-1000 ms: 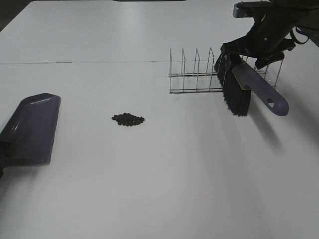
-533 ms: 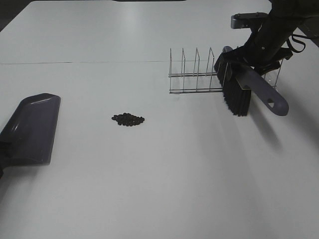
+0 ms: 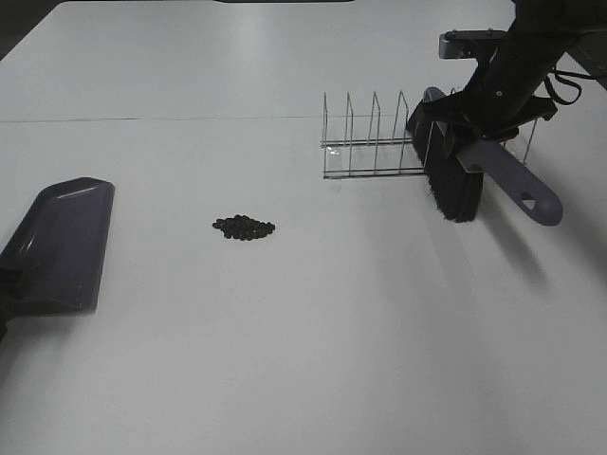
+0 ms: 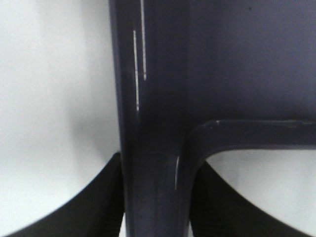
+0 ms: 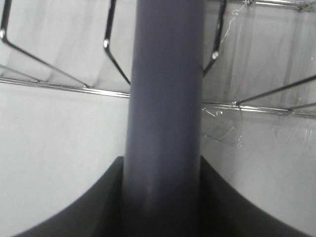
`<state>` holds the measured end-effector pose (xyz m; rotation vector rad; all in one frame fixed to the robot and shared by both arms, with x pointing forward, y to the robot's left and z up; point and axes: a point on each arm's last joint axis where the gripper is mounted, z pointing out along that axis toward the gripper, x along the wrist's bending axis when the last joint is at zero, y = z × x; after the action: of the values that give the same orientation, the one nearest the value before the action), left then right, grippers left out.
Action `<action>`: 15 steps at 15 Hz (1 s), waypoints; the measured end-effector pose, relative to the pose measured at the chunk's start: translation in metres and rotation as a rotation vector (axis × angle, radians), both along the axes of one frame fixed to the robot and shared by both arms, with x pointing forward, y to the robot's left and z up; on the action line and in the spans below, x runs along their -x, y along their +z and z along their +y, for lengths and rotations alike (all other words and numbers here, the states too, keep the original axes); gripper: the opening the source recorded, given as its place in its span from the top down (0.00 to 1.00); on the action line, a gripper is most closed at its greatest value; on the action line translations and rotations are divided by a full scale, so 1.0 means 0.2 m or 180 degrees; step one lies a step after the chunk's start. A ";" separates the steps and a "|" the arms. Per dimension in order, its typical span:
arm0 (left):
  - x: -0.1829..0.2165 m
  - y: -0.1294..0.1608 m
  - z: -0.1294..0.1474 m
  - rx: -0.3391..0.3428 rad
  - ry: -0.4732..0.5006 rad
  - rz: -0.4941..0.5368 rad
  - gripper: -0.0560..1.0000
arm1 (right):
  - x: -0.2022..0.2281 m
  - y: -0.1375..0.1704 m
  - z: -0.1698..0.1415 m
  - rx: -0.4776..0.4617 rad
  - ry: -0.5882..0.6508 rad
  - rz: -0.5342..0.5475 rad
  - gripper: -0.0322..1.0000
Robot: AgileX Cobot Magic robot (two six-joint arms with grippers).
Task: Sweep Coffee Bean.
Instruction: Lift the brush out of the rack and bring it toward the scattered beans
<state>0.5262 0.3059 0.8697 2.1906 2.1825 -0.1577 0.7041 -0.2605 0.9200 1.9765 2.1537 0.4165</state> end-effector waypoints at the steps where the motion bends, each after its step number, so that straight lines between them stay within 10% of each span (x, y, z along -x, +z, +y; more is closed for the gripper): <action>1: 0.00 0.00 0.00 0.0000 0.0000 0.0000 0.62 | 0.00 0.00 0.00 0.0001 0.0002 0.0025 0.67; 8: 0.00 0.00 0.00 0.0000 0.0000 0.0000 0.62 | 0.11 0.40 -0.03 0.0092 -0.0193 -0.0285 0.67; 15: 0.00 0.00 0.00 -0.0008 0.0003 -0.0001 0.62 | 0.52 0.34 -0.06 0.0044 -0.0297 -0.0332 0.67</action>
<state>0.5262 0.3062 0.8697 2.1909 2.1846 -0.1544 0.6009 -0.2728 0.9883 1.9919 1.9879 0.4770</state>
